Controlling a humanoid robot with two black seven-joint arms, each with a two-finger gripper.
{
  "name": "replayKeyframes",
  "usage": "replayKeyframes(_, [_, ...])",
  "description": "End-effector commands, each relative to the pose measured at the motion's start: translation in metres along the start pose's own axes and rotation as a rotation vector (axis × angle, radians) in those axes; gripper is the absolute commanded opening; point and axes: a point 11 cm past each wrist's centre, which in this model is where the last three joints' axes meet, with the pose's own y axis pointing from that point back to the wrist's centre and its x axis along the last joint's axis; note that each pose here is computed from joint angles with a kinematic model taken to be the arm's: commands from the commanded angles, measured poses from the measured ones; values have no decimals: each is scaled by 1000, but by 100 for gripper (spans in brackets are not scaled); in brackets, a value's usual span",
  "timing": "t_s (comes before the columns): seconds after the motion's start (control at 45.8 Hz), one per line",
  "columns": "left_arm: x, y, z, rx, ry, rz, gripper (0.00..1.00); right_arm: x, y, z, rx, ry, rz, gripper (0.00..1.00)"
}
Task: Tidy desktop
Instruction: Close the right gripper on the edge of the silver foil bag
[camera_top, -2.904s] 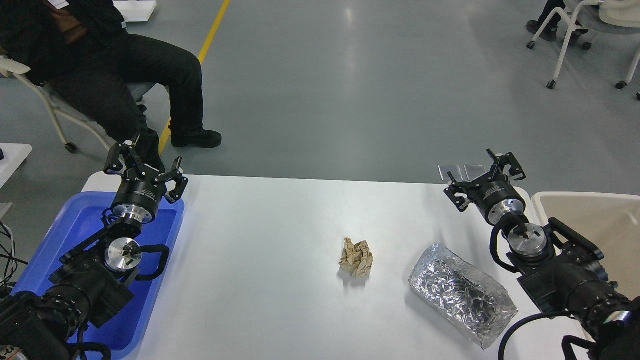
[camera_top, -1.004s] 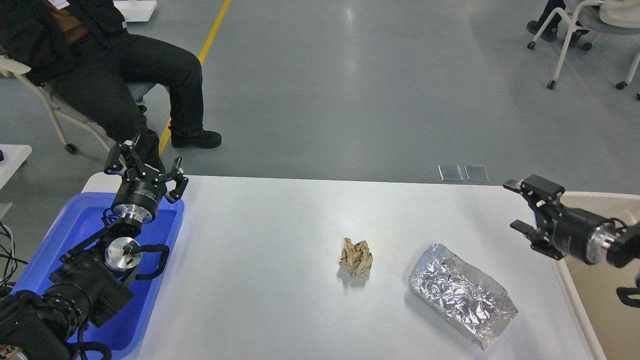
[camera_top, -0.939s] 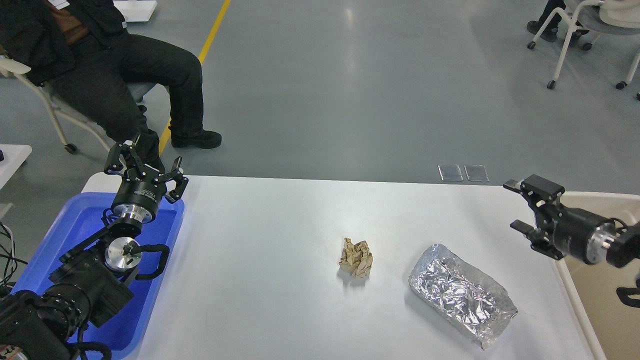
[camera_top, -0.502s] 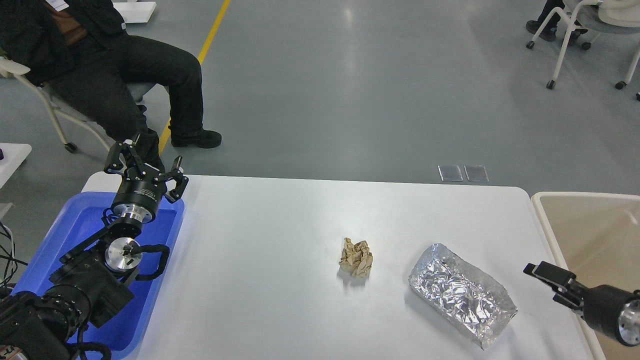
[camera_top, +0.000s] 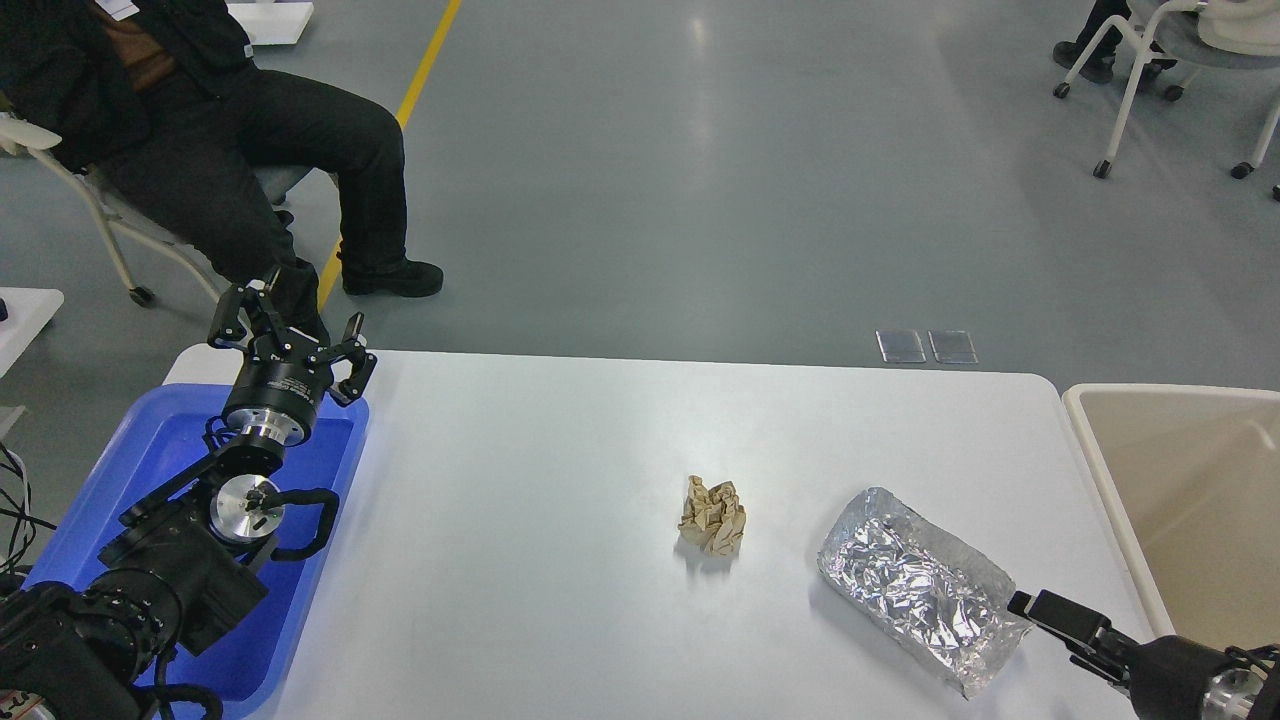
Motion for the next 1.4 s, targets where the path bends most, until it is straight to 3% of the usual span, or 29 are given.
replayKeyframes(0.0, [0,0,0,0,-1,0,100,-14,-3,-1,3,2,-23,100])
replayKeyframes(0.415, [0,0,0,0,-1,0,100,-39,-30,-6,27,3,-49,100])
replayKeyframes(1.135, [0,0,0,0,-1,0,100,-30,-50,-2,20,43,-23,97])
replayKeyframes(1.288, [0,0,0,0,-1,0,100,-22,-50,6,-1,56,-5,93])
replayKeyframes(1.376, [0,0,0,-1,0,1,100,-23,-54,7,0,68,-10,83])
